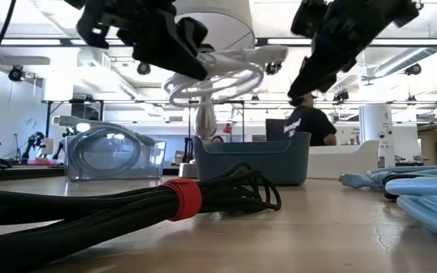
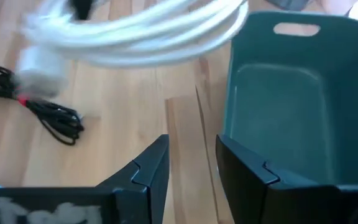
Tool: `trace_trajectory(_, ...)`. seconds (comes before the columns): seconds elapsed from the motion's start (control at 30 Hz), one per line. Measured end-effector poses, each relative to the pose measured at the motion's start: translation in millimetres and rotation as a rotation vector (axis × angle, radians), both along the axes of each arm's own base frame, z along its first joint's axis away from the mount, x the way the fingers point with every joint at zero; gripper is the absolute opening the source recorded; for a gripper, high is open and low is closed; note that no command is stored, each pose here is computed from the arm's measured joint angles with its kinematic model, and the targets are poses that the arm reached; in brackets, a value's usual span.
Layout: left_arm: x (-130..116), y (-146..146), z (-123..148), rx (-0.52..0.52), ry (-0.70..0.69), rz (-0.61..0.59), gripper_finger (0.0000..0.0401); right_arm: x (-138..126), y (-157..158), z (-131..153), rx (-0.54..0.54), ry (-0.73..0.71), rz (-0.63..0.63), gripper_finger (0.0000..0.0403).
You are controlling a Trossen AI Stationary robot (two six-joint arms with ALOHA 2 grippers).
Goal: Pick & Place USB Port
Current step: Put the left white hdmi cable into the blue bin
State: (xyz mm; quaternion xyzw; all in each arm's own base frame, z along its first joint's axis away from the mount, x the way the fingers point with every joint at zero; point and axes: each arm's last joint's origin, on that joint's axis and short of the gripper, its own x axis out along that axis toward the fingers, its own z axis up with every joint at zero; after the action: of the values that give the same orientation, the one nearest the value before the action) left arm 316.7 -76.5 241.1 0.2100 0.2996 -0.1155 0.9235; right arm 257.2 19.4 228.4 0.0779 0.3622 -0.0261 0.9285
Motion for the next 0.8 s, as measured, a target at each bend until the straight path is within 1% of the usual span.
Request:
trace_trajectory(0.13, -1.2, 8.8, 9.2, 0.125, -0.058, 0.060, 0.0041, -13.4, -0.7, 16.4, 0.016, -0.047, -0.010, 0.0119)
trace_trajectory(0.23, 1.8, 19.0, 9.6, 0.224, -0.073, 0.107, 0.0042, -22.0, -1.5, 24.6, 0.018, -0.070, -0.012, 0.0116)
trace_trajectory(0.3, 7.2, 27.8, 8.8, 0.262, -0.095, 0.133, 0.0042, -25.0, -1.7, 28.4, 0.018, -0.085, -0.011, 0.0116)
trace_trajectory(0.4, 18.6, 42.5, 2.9, 0.309, -0.122, 0.150, 0.0042, -26.8, -2.0, 30.9, 0.013, -0.097, -0.008, 0.0118)
trace_trajectory(0.57, 37.0, 65.9, -18.1, 0.418, -0.112, 0.136, 0.0042, -26.4, -1.9, 29.3, 0.009, -0.087, -0.006, 0.0116)
trace_trajectory(0.67, 44.3, 78.6, -34.7, 0.445, -0.069, 0.150, 0.0042, -25.4, -1.8, 26.3, 0.011, -0.069, -0.008, 0.0114)
trace_trajectory(0.8, 52.2, 90.7, -57.6, 0.415, -0.022, 0.204, 0.0046, -24.8, -1.8, 23.6, 0.009, -0.055, -0.008, 0.0116)
